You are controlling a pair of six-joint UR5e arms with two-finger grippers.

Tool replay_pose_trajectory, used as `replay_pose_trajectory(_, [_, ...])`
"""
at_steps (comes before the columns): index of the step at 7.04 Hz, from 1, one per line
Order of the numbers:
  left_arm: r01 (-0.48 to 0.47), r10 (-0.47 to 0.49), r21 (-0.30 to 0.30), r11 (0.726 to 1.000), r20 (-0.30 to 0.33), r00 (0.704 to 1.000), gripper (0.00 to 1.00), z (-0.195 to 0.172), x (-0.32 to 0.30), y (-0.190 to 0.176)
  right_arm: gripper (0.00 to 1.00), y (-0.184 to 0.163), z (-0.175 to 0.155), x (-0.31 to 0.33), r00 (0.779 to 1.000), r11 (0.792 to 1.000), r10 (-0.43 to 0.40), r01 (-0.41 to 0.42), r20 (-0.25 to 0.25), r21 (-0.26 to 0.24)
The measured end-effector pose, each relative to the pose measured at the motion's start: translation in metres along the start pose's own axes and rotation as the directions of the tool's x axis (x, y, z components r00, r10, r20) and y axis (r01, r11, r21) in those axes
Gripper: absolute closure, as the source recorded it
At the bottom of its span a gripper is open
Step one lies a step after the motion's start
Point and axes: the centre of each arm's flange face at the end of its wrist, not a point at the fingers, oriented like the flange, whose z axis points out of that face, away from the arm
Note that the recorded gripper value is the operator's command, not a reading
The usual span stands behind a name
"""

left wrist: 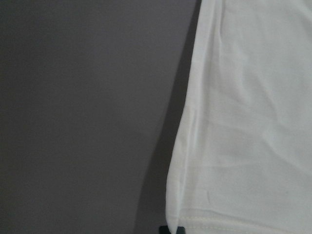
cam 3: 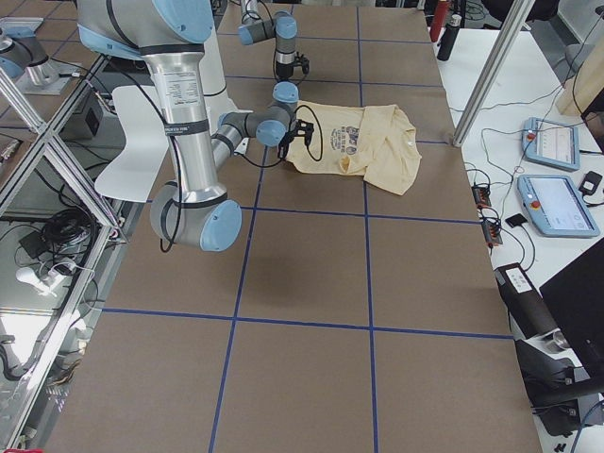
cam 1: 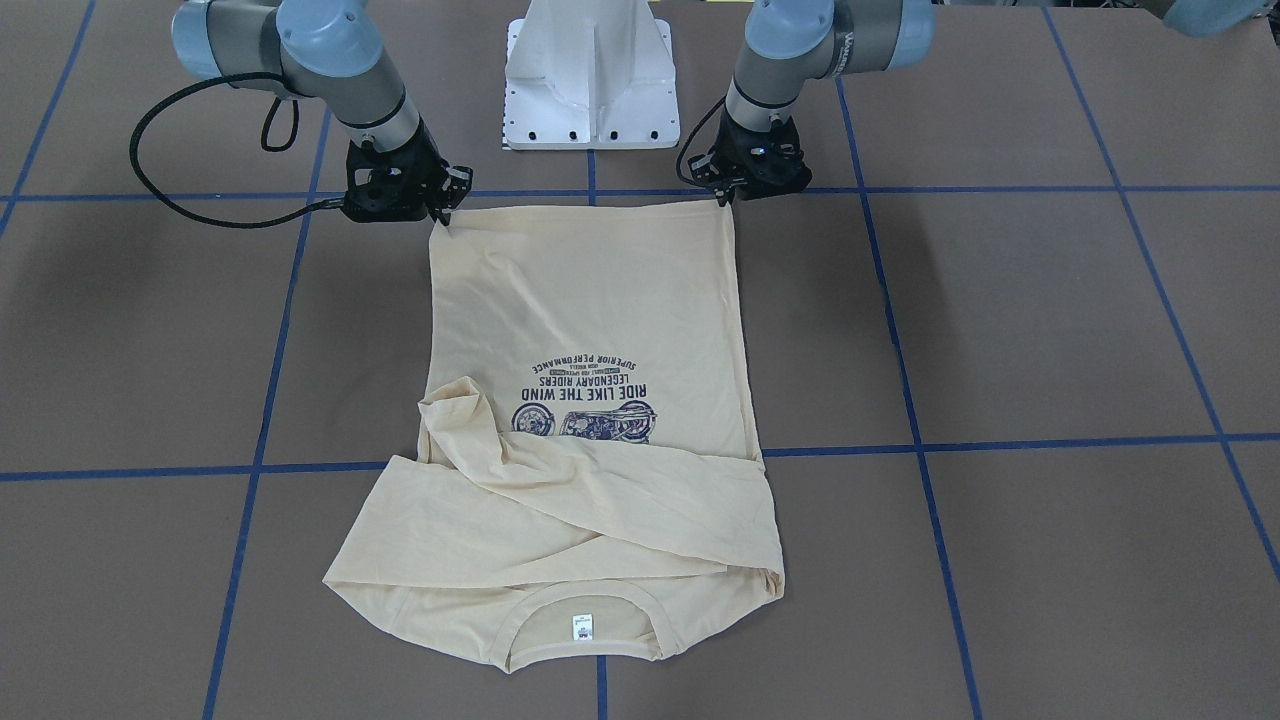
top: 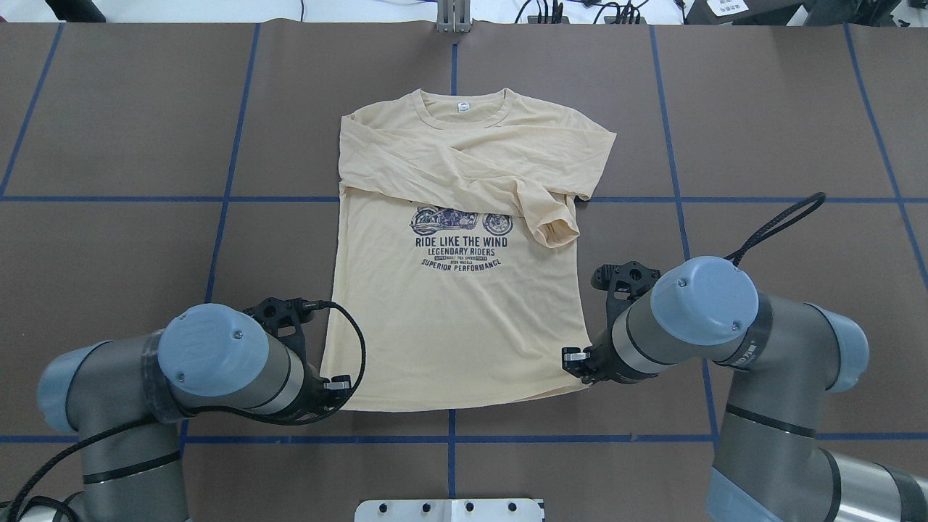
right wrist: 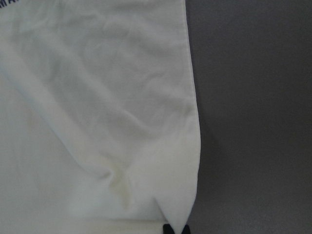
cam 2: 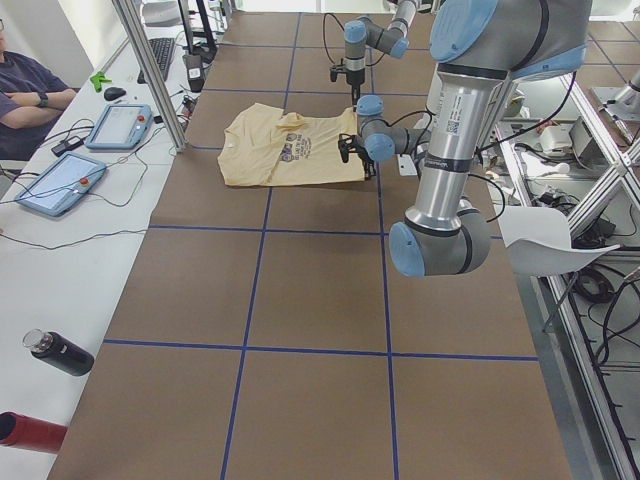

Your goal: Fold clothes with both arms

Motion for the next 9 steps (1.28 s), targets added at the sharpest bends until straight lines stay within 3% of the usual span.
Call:
replay_pose_trajectory(2, [-0.016,0.015,-0.025,1.000,-0.032,0.999,1.00,-0.022,-0.007,0.011,1.00,0.012,-0.018,0.015,1.000,0.999,-0.001,0.002,0.019,-0.034])
replay_pose_trajectory(3, [-0.033,0.030,-0.061,0.998,-0.052,0.998,1.00,-0.030,-0.004,0.024,1.00,0.022,-0.026,0.023,1.000,0.997,0.006,-0.004,0.029,-0.076])
replay_pose_trajectory(5, [-0.080,0.067,-0.139,0.987,-0.096,0.993,1.00,-0.048,0.003,0.055,1.00,0.044,-0.039,0.039,0.999,0.974,0.029,-0.018,0.045,-0.225])
replay_pose_trajectory(6, [-0.095,0.076,-0.161,0.982,-0.119,0.990,1.00,-0.060,0.005,0.064,1.00,0.046,-0.044,0.039,0.998,0.967,0.032,-0.016,0.059,-0.255])
replay_pose_trajectory(7, [-0.097,0.074,-0.164,0.982,-0.140,0.987,1.00,-0.072,0.007,0.061,1.00,0.029,-0.057,0.034,0.995,0.973,0.041,-0.020,0.088,-0.228])
replay_pose_trajectory(9, [-0.066,0.054,-0.067,0.996,-0.161,0.985,1.00,-0.091,0.010,0.002,1.00,-0.051,-0.097,0.026,0.986,0.995,0.058,-0.045,0.153,-0.087])
